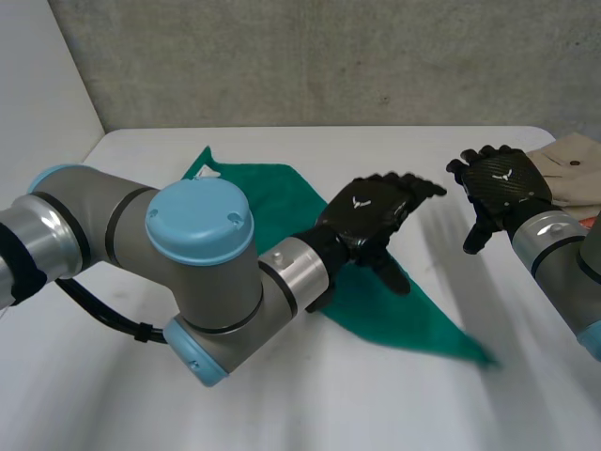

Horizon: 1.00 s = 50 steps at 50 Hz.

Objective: Fold the laundry.

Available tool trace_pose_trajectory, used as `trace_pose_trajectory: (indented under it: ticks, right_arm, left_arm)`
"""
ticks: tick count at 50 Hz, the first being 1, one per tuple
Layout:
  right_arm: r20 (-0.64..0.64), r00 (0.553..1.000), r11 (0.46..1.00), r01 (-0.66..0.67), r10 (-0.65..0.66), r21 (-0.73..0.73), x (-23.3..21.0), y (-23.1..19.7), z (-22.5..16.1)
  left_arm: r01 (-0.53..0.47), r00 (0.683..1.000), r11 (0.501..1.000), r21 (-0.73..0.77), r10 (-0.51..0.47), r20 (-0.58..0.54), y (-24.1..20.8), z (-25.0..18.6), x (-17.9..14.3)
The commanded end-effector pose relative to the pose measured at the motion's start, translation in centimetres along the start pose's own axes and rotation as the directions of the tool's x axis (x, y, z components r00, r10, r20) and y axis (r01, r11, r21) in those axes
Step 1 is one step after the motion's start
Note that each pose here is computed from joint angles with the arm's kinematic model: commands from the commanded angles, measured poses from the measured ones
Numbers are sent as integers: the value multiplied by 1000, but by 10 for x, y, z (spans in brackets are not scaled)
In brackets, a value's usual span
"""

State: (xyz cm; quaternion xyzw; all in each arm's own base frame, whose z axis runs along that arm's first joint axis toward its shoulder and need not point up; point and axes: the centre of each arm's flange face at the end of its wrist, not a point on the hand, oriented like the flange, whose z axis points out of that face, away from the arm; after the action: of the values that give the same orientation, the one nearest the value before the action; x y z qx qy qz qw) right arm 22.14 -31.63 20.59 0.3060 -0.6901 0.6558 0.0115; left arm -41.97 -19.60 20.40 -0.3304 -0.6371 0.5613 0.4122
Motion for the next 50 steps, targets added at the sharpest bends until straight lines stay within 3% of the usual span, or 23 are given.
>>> trace_pose_trajectory:
  ticks: [1, 3, 10, 11, 18, 20, 24, 30, 36, 50]
  right_arm:
    - [14, 1000, 1000, 1, -1, 1, -3, -1, -1]
    - [25, 1000, 1000, 2, -1, -20, -3, -1, -2]
    - [129, 991, 982, -13, 37, -188, -14, -3, -28]
    - [149, 988, 976, -14, 47, -218, -17, -2, -32]
    - [299, 942, 932, -36, 152, -362, -51, 7, -64]
    - [312, 936, 930, -43, 166, -365, -59, 10, -68]
    - [313, 936, 941, -51, 162, -334, -69, 17, -70]
    - [315, 939, 959, -47, 137, -279, -82, 30, -72]
    - [284, 953, 968, -32, 105, -250, -87, 45, -65]
    - [244, 970, 970, 62, -3, -235, -88, 64, -47]
  left_arm:
    - [-66, 972, 993, 103, 40, 233, -37, -7, -44]
    - [-107, 944, 990, 92, 72, 323, -40, -16, -72]
    - [-263, 857, 965, 12, 228, 461, -52, -39, -127]
    - [-300, 826, 954, -22, 271, 495, -52, -44, -144]
    - [-391, 709, 899, -196, 430, 559, -33, -58, -215]
    - [-403, 695, 886, -230, 460, 553, -28, -61, -231]
    - [-416, 711, 863, -286, 505, 490, -9, -62, -253]
    - [-400, 761, 864, -305, 499, 414, 15, -52, -271]
    - [-396, 752, 865, -308, 498, 432, 19, -50, -286]
    - [-391, 756, 869, -304, 492, 432, 20, -50, -284]
